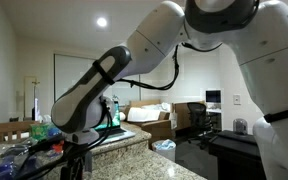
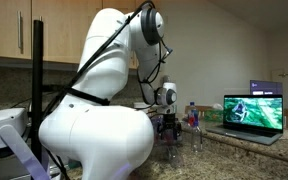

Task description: Put the water bottles upright

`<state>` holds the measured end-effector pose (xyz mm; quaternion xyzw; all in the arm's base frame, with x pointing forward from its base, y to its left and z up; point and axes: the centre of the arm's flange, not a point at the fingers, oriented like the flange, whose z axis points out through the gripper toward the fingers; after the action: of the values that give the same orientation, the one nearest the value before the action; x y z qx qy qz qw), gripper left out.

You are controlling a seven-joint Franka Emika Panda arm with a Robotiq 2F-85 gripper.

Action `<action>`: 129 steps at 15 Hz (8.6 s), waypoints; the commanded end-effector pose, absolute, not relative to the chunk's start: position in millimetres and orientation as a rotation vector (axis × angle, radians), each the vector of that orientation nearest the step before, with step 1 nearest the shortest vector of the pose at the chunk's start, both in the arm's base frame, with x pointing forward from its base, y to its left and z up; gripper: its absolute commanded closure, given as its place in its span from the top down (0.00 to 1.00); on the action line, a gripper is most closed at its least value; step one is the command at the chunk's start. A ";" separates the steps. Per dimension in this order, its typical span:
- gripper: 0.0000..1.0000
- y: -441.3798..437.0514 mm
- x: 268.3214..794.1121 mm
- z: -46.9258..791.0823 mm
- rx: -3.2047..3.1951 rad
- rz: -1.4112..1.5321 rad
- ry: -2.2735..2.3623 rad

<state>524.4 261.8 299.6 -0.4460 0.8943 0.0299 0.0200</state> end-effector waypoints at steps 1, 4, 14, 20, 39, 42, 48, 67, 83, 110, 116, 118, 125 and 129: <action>1.00 267.4 543.7 286.3 -1.406 0.150 2.830; 1.00 264.4 554.0 275.0 -1.412 0.185 2.878; 1.00 263.9 564.0 239.8 -1.439 0.259 3.004; 1.00 259.1 548.3 227.8 -1.463 0.260 2.995; 0.06 258.2 535.0 219.2 -1.477 0.237 2.969; 0.06 257.5 533.8 223.1 -1.465 0.220 2.934; 0.06 256.2 524.3 246.4 -1.394 0.182 2.779; 0.06 209.0 434.4 293.3 -1.480 0.236 2.008; 0.06 112.6 440.9 288.5 -1.457 0.379 1.825; 1.00 37.2 431.5 260.3 -0.689 0.267 2.677; 1.00 20.6 451.8 264.6 -0.741 0.300 2.698; 1.00 22.9 466.9 270.4 -0.785 0.296 2.678; 1.00 37.5 496.9 259.2 -0.958 0.311 2.737; 1.00 44.2 502.4 246.6 -1.054 0.299 2.755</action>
<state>461.7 38.1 280.2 -0.3488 0.9278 0.0836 0.1027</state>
